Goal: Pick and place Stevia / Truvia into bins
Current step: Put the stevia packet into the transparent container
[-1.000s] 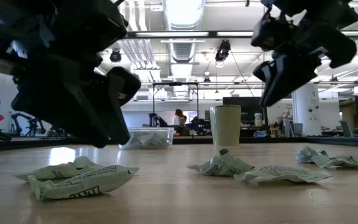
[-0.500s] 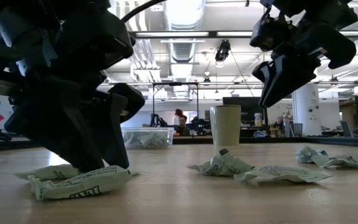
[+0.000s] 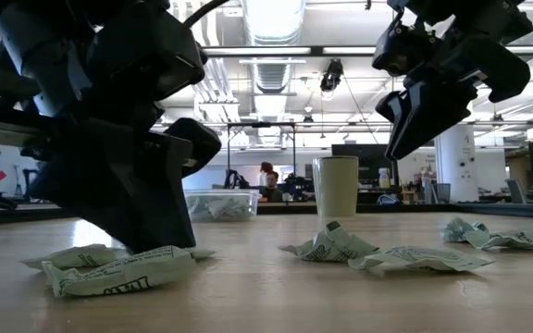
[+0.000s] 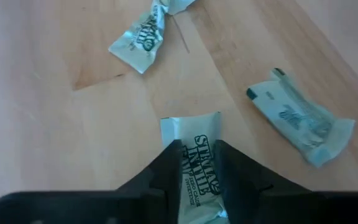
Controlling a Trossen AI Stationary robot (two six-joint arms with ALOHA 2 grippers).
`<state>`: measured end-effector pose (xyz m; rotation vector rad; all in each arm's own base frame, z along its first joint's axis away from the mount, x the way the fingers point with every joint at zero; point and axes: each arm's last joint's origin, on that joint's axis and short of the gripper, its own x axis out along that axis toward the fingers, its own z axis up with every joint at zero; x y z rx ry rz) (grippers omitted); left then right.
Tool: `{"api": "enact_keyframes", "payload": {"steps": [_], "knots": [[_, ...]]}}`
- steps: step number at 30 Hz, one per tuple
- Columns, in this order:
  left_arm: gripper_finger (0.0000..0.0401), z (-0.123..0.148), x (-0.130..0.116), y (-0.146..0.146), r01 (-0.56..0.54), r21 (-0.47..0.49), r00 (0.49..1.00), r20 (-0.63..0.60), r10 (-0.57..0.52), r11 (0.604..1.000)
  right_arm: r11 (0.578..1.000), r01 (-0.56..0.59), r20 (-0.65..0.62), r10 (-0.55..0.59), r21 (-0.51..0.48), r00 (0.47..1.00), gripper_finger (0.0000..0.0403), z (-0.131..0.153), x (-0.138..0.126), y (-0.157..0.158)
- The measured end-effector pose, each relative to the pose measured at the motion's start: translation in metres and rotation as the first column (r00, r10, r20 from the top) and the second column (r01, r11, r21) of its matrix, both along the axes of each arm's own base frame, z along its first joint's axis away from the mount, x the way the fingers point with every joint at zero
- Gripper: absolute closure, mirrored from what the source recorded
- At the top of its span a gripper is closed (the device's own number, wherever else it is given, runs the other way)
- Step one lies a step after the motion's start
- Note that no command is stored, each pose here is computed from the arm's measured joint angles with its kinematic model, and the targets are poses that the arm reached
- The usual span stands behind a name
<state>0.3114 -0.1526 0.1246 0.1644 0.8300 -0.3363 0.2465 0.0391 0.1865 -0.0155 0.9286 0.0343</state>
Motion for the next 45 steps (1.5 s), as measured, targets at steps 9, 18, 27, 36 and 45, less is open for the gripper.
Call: {"api": "enact_keyframes", "payload": {"steps": [9,18,27,36,45], "knots": [[0.0393,0.004,0.002,0.001,0.023,0.046,0.999,0.028,-0.024,0.999,1.0,0.0,-0.001,0.0,0.0,1.0,0.0346,0.0,0.0,0.0],[0.0391,0.019,0.0,0.009,-0.128,0.196,0.987,0.125,0.104,0.972,1.0,-0.002,-0.002,0.002,-0.003,1.0,0.0346,-0.001,0.0,0.0],[0.039,0.043,-0.013,0.033,-0.247,0.427,0.967,0.165,0.193,0.87,1.0,-0.001,-0.001,0.001,-0.003,1.0,0.0346,-0.001,0.0,0.0],[0.039,0.067,-0.029,0.098,-0.465,0.515,0.885,0.258,0.387,0.72,1.0,0.002,0.017,-0.002,0.0,1.0,0.0346,0.0,0.001,0.0],[0.039,0.061,-0.039,0.169,-0.592,0.439,0.805,0.292,0.516,0.676,1.0,-0.004,0.02,0.004,-0.003,1.0,0.0346,0.0,0.001,0.0]]}}
